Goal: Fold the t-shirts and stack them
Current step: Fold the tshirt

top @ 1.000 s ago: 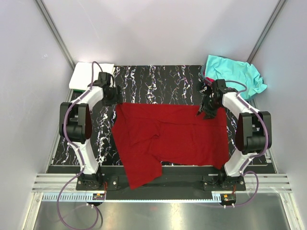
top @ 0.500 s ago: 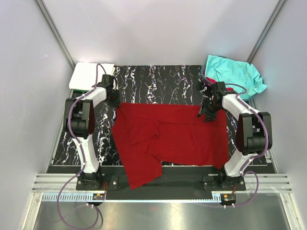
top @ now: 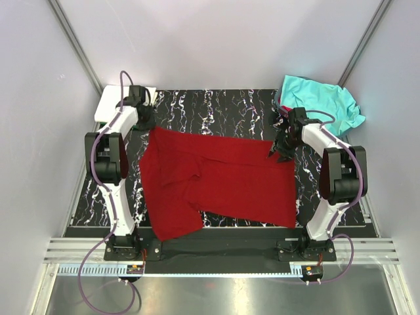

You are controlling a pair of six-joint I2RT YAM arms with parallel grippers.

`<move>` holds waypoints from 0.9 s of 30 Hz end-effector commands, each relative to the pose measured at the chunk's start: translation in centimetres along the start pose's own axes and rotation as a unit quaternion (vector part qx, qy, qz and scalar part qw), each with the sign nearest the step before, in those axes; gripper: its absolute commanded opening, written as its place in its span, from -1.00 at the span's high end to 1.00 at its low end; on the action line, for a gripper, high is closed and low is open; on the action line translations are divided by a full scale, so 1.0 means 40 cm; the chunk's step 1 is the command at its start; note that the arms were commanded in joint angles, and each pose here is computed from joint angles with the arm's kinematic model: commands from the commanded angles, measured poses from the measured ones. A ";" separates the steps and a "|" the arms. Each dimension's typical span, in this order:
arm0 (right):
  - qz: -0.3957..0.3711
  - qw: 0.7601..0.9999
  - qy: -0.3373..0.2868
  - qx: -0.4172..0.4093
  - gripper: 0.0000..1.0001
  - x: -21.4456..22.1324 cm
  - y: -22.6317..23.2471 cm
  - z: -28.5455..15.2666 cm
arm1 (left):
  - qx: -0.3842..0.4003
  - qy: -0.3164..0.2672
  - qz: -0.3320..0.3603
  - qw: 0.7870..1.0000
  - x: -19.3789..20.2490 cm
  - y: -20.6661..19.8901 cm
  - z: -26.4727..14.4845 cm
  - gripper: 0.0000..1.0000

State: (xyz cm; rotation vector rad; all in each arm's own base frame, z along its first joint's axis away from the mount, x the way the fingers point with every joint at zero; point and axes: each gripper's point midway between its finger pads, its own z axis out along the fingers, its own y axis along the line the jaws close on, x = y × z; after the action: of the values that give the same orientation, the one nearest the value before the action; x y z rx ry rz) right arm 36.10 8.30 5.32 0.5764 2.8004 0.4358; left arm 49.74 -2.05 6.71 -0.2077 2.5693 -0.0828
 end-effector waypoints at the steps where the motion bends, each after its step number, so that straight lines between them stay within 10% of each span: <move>1: 0.004 1.000 -0.022 -0.003 -0.05 -0.042 0.019 -0.024 | -0.008 -0.024 -0.012 1.000 -0.050 -0.007 -0.033 0.22; 5: 0.000 1.000 -0.023 0.002 -0.05 -0.024 0.011 -0.051 | -0.018 -0.070 -0.024 0.997 -0.061 -0.004 -0.173 -0.59; 18: -0.054 0.998 0.039 -0.015 -0.08 0.303 0.006 -0.078 | 0.036 0.028 -0.125 0.991 0.499 -0.019 -0.385 -0.33; 27: -0.042 0.999 -0.013 0.028 -0.11 0.232 0.006 -0.041 | 0.096 0.013 -0.080 0.992 0.424 -0.097 -0.380 -0.55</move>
State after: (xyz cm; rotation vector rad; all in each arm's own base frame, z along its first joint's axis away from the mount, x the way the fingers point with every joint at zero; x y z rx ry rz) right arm 23.70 12.47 4.52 0.4448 2.9155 0.3996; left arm 23.65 -6.92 7.71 -0.4429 2.6629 -0.3154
